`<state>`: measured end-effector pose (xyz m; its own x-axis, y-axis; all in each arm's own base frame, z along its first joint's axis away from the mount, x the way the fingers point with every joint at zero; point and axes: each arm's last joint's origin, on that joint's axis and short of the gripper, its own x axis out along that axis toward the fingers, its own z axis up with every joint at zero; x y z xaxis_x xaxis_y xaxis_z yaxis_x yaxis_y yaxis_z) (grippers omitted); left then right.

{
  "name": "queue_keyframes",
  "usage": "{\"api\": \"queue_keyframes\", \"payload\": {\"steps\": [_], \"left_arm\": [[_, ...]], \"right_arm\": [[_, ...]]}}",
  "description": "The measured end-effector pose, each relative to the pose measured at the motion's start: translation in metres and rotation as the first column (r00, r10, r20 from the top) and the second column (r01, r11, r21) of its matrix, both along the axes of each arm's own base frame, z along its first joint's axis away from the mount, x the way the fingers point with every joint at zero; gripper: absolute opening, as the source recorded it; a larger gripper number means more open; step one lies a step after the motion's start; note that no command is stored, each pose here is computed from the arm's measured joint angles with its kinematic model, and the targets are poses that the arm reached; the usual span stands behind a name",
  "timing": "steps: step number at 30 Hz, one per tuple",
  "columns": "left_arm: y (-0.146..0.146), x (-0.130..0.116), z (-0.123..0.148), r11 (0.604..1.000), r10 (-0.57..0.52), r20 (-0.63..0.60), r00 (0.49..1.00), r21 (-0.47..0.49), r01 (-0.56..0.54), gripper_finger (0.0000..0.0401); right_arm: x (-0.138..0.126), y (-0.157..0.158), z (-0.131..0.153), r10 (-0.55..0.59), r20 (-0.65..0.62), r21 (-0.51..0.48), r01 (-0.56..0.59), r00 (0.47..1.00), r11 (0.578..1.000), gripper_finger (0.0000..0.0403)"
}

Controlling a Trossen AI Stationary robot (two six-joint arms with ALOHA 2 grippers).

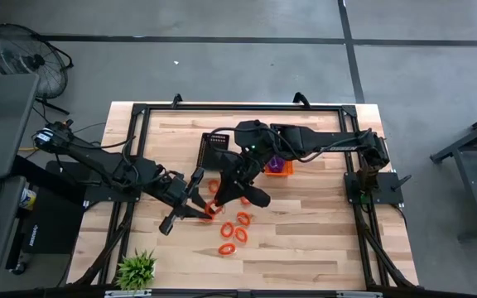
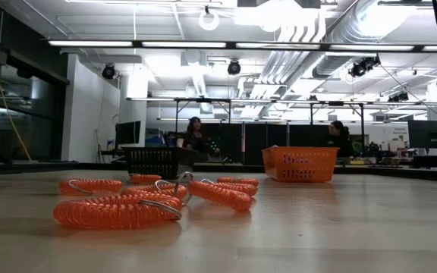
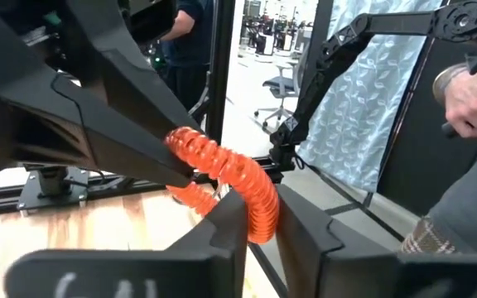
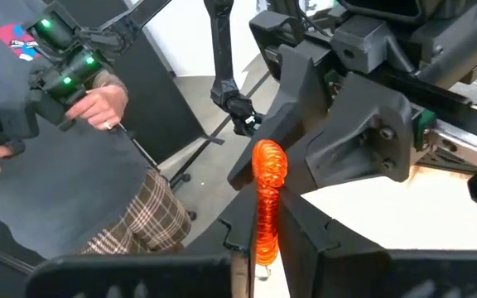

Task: Sort spring keychains into baskets
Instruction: Put the orange spring keychain into the black basket

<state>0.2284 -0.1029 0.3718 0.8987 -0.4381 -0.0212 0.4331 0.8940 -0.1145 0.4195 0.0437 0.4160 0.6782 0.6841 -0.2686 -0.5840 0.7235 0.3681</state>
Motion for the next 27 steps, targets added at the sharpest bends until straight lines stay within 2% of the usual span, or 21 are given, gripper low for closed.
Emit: {"api": "queue_keyframes", "payload": {"steps": [4,10,21,27], "left_arm": [[0.000,0.000,0.000,1.000,0.000,0.002,1.000,0.004,0.000,0.0030],[0.000,0.000,0.000,1.000,0.001,0.001,1.000,0.004,-0.001,0.0031],[0.001,0.000,-0.001,1.000,0.020,-0.008,1.000,0.009,-0.020,0.0029],[0.003,0.001,-0.007,0.994,0.105,-0.065,0.992,0.040,-0.103,0.0029]], "right_arm": [[0.000,0.000,0.000,0.001,-0.002,0.000,-0.001,1.000,1.000,0.0032],[0.000,0.000,-0.001,0.001,-0.006,0.000,-0.001,1.000,1.000,0.0034],[0.001,-0.003,-0.001,-0.050,-0.022,0.001,0.050,0.998,0.999,0.0122],[-0.012,-0.016,0.010,-0.124,-0.027,-0.027,0.123,0.992,0.992,0.0143]]}}
